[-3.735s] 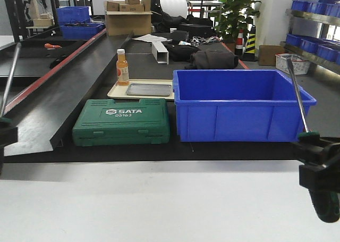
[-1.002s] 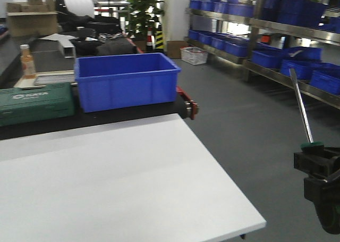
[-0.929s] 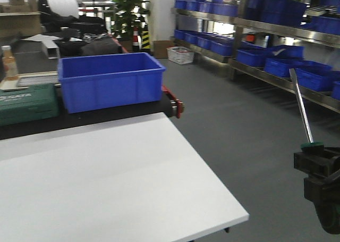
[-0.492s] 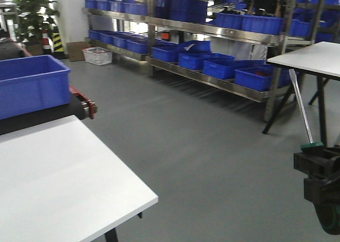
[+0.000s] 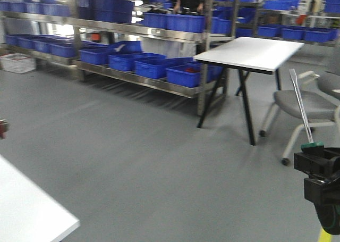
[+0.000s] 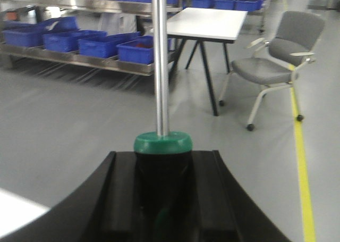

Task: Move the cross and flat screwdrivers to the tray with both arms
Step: 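Hold both screwdrivers upright while the base drives to the conveyor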

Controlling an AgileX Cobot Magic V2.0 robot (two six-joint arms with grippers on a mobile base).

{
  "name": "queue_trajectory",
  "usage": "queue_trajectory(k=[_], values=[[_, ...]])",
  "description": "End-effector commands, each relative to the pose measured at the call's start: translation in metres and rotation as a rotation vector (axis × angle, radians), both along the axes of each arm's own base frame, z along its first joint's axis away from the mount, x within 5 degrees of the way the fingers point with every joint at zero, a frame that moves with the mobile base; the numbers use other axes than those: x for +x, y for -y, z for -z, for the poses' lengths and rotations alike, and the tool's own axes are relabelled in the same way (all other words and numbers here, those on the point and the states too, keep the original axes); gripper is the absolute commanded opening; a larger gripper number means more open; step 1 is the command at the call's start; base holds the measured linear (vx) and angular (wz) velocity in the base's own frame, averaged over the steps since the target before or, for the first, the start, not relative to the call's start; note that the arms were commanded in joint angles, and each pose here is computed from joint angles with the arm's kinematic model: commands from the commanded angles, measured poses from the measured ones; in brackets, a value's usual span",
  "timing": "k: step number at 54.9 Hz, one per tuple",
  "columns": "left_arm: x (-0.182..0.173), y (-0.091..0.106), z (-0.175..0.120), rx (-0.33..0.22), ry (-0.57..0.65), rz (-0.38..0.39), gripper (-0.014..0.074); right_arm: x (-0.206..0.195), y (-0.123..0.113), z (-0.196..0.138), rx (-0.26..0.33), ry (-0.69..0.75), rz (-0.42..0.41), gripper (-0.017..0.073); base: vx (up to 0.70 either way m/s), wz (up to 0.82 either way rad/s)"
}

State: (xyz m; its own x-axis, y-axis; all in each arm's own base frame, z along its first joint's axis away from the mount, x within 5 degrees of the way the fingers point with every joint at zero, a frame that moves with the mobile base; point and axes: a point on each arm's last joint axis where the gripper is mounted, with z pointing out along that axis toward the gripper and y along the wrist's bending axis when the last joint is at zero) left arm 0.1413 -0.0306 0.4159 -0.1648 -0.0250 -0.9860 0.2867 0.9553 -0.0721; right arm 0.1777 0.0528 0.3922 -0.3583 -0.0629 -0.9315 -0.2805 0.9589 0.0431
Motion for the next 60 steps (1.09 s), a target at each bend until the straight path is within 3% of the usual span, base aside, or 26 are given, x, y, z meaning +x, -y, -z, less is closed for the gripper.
queue_trajectory(k=[1,60], values=[[-0.0026,-0.0027,-0.0157,-0.052,0.093,-0.032,0.0000,-0.0015,0.0014,-0.0201,0.023,0.130,0.004,-0.0008,0.17,-0.51],[-0.0027,-0.0025,-0.0154,-0.051,0.089,-0.030,0.0001,-0.0015,0.0014,-0.0200,0.022,0.129,0.004,-0.0008,0.29,-0.36]])
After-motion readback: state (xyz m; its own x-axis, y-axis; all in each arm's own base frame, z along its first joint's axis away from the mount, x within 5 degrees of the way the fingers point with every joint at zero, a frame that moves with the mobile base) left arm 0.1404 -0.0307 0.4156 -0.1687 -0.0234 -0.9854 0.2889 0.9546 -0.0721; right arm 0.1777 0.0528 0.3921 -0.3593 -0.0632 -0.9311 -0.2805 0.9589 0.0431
